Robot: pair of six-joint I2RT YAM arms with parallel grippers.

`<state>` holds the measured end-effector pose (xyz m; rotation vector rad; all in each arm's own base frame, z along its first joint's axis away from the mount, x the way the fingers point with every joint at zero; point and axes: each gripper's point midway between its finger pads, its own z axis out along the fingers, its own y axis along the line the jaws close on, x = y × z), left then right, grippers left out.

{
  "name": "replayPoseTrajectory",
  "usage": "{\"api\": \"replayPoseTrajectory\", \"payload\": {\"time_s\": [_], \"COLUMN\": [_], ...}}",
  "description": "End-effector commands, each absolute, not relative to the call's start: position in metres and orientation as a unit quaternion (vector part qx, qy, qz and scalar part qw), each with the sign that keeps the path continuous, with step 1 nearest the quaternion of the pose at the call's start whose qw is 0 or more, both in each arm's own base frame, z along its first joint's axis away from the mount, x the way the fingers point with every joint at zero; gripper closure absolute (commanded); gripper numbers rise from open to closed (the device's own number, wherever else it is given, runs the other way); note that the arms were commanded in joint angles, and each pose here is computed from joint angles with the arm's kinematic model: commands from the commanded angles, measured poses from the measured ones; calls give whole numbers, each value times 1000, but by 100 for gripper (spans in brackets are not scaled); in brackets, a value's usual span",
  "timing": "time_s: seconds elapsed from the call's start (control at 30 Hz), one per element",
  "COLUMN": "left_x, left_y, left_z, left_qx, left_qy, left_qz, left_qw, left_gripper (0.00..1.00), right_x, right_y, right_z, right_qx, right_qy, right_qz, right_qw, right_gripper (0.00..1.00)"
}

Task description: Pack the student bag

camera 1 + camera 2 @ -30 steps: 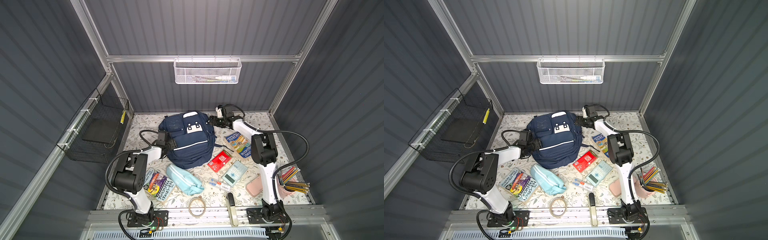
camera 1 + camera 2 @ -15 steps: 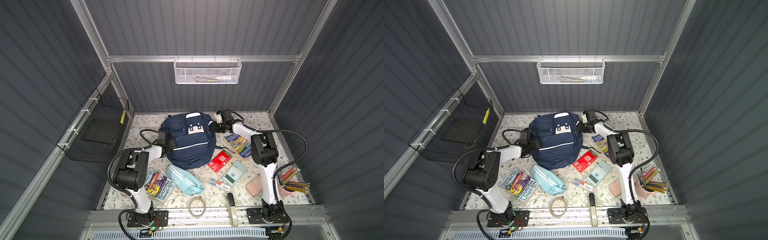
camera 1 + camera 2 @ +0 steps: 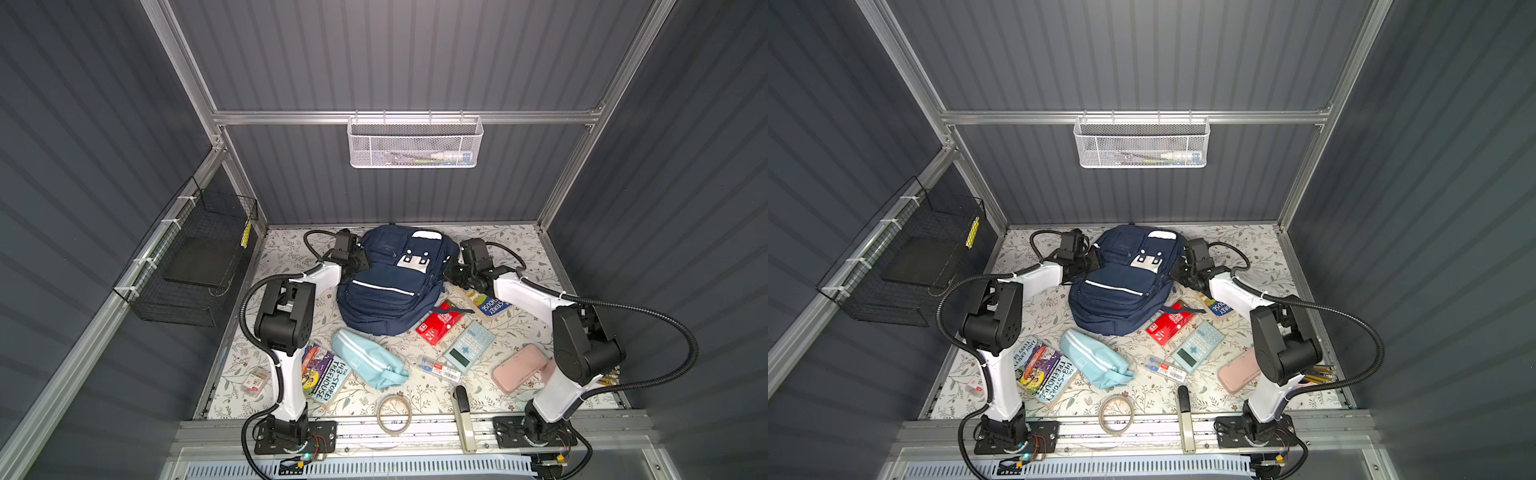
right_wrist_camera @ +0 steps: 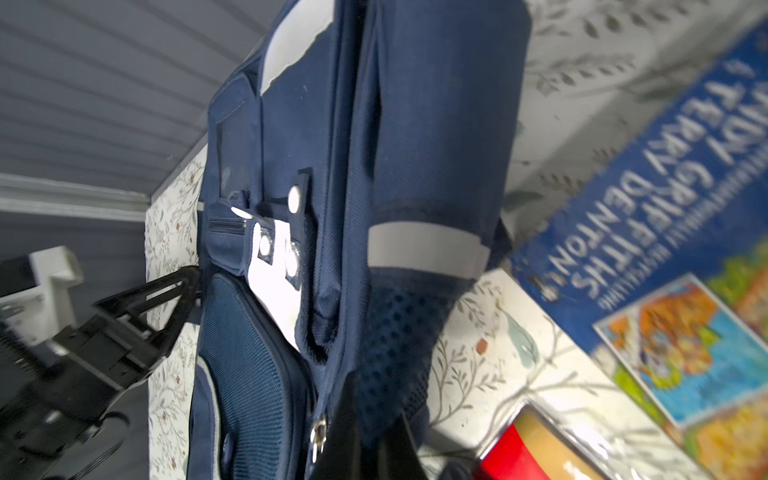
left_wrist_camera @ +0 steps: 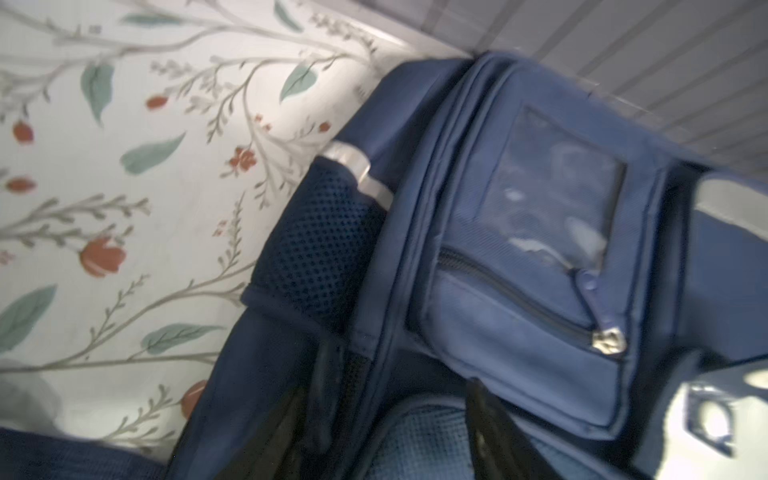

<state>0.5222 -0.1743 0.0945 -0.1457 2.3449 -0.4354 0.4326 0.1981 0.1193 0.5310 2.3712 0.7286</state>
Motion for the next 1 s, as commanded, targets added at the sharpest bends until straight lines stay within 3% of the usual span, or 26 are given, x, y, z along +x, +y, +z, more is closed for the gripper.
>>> {"api": "replayPoseTrajectory", "payload": {"time_s": [0.0, 0.13, 0.23, 0.37, 0.47, 0.53, 0.7, 0.97], "left_x": [511, 447, 411, 406, 406, 407, 405, 418], "left_y": [-178, -199, -204, -189, -198, -201, -193, -184], "left_z": [173, 195, 154, 108, 106, 108, 82, 57], "left_qx": [-18, 40, 36, 17, 16, 11, -1, -14], "left_qy": [893, 902, 925, 938, 935, 933, 944, 945], "left_qz": [-161, -136, -136, -108, -132, -139, -112, -112], "left_qw": [420, 407, 352, 329, 330, 332, 311, 306], "left_gripper": [35, 34, 33, 34, 34, 34, 35, 39], "right_x": [439, 437, 438, 420, 410, 416, 458, 506], "right_y": [215, 221, 239, 234, 200, 181, 158, 177], "right_z": [146, 127, 125, 129, 130, 131, 135, 104], "right_qx": [222, 233, 190, 87, 27, 16, 44, 25], "right_qy": [864, 863, 874, 913, 938, 938, 928, 946], "right_qz": [303, 311, 329, 274, 169, 153, 205, 189], "right_qw": [335, 322, 302, 288, 300, 310, 307, 263], "right_gripper": [100, 100, 80, 45, 28, 20, 16, 26]}}
